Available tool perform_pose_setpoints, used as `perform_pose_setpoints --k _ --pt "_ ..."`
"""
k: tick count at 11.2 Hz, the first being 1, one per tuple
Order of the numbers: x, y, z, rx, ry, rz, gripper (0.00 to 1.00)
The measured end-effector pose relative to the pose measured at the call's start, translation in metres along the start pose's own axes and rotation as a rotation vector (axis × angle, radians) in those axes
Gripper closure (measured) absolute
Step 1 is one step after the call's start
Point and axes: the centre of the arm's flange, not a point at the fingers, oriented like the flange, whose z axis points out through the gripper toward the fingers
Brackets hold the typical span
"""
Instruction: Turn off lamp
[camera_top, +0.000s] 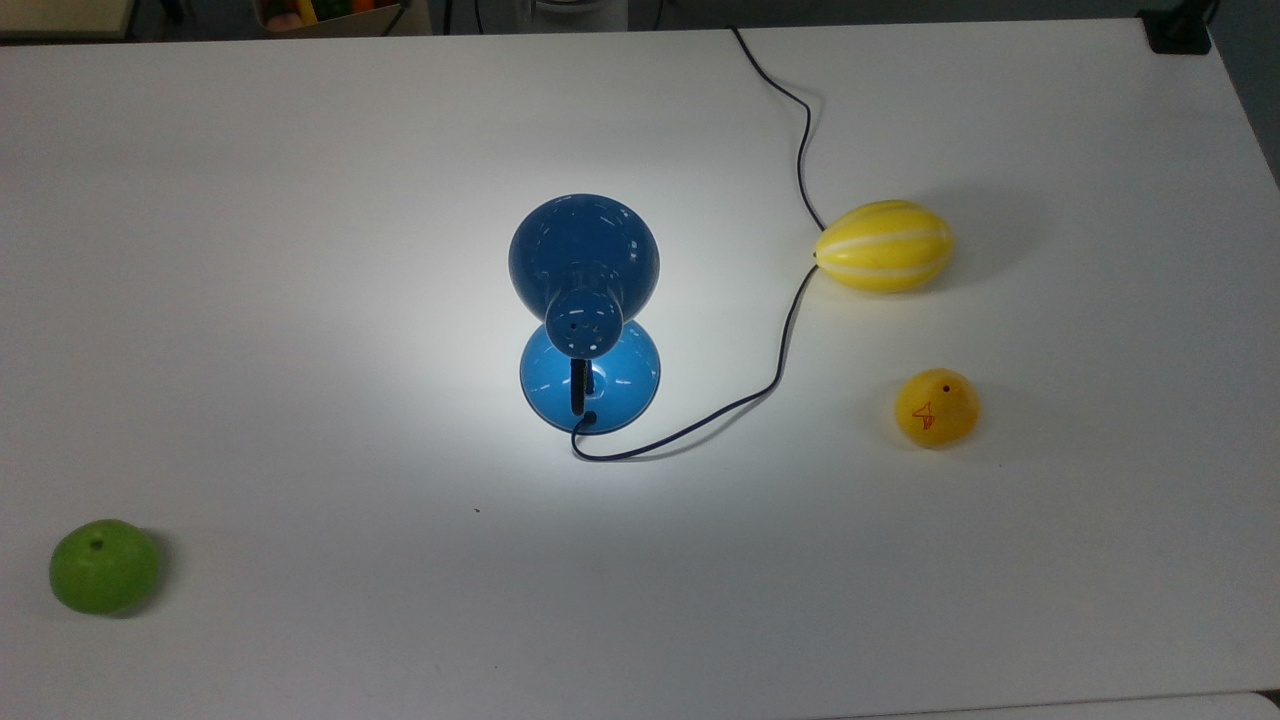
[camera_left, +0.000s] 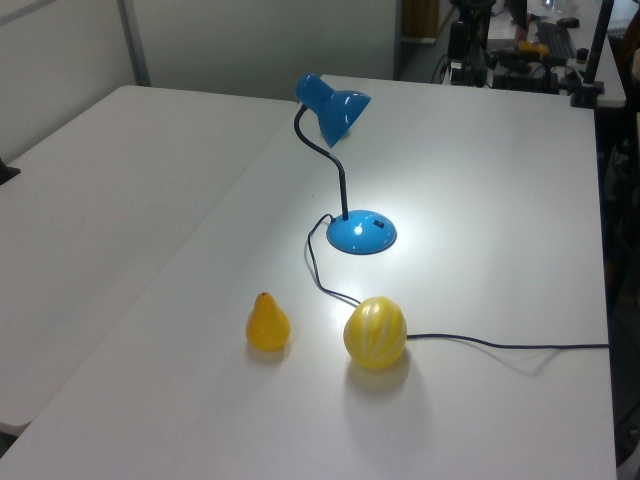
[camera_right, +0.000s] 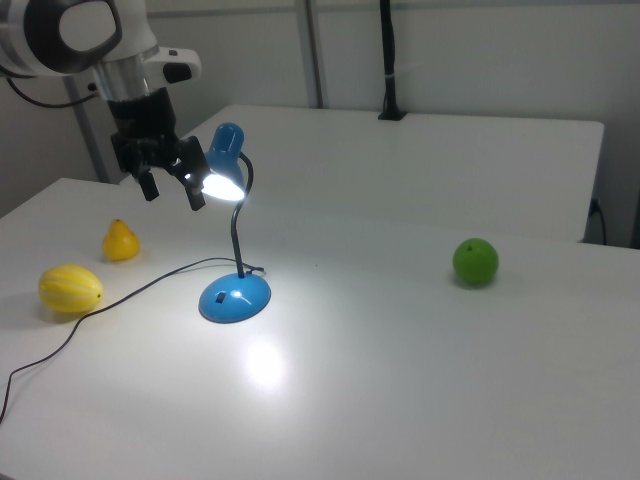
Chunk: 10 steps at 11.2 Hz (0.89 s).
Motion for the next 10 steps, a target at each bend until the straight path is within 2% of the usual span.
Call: perform_pose_setpoints --k 8,10 --pt "0.0002 -0.0012 0.0016 0.000 -0.003 -0.002 0.00" --pt "0.0003 -0.0021 0.0026 0.000 -0.005 -0.005 0.04"
